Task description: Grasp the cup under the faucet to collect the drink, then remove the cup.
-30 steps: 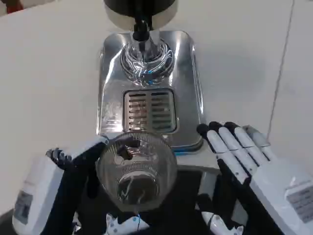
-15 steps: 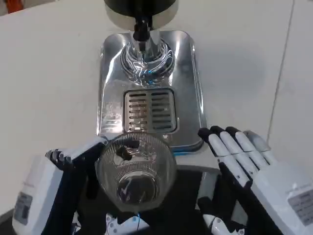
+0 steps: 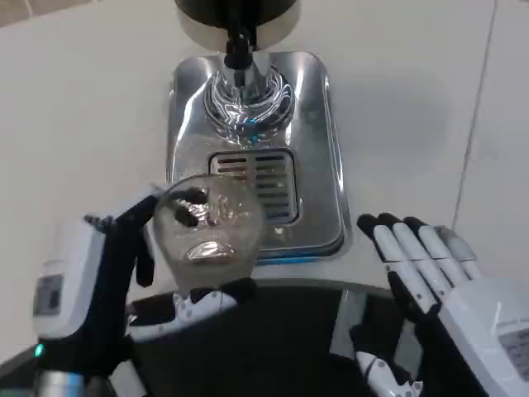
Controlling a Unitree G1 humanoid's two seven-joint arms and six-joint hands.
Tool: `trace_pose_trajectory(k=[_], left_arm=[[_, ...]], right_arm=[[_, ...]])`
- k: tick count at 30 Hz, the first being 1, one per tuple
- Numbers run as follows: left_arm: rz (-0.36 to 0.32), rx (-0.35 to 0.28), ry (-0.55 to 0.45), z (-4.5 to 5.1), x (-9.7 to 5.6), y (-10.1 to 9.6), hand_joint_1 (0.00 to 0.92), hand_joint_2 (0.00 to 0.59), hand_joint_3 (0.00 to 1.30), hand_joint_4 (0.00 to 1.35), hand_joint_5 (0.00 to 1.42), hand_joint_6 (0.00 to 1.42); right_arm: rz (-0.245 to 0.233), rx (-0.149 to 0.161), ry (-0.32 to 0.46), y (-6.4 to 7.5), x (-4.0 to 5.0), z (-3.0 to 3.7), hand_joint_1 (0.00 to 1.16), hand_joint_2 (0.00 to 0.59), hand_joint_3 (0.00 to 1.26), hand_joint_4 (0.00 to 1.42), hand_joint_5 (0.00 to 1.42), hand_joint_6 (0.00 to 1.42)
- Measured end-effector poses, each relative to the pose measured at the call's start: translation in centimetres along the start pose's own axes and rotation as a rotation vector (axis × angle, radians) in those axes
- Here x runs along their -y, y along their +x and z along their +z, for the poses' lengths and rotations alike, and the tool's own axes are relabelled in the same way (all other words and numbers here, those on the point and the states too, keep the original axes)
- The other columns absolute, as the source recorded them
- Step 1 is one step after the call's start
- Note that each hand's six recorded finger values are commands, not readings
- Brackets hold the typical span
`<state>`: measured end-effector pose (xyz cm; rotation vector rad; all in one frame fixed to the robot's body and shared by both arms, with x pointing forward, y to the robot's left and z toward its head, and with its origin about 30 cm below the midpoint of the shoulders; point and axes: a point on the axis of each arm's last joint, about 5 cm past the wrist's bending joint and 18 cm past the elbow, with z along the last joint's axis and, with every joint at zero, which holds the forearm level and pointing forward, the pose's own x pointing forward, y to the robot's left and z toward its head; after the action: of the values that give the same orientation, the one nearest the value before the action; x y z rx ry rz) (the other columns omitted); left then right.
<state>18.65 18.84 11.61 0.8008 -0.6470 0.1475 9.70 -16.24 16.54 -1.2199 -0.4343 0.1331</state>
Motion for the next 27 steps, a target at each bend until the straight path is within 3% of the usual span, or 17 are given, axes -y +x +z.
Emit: trace_pose_trajectory(k=[6, 15, 20, 27], left_arm=[[-0.002, 0.002, -0.009, -0.68, 1.8, 2.4, 0.762, 0.076, 1.2, 1.14, 1.27, 1.42], [-0.033, 0.018, -0.031, -0.76, 4.4, 5.4, 0.762, 0.076, 1.2, 1.14, 1.27, 1.42], [-0.053, -0.019, -0.035, -1.23, 5.6, 6.2, 0.762, 0.076, 1.2, 1.12, 1.27, 1.42], [-0.018, -0.056, -0.034, -1.87, 6.3, 8.5, 0.762, 0.076, 1.2, 1.13, 1.27, 1.42]], right_arm=[[0.007, -0.015, -0.004, -0.1, -0.15, 0.29, 0.18, 0.541, 0.0, 0.0, 0.0, 0.0], [-0.016, -0.052, -0.014, -0.1, 0.16, 0.48, 0.19, 0.538, 0.0, 0.0, 0.0, 0.0], [-0.009, -0.072, -0.026, 0.0, 0.35, 0.48, 0.19, 0.537, 0.0, 0.0, 0.0, 0.0], [-0.009, -0.092, -0.038, 0.2, 0.72, 0.58, 0.2, 0.537, 0.0, 0.0, 0.0, 0.0]])
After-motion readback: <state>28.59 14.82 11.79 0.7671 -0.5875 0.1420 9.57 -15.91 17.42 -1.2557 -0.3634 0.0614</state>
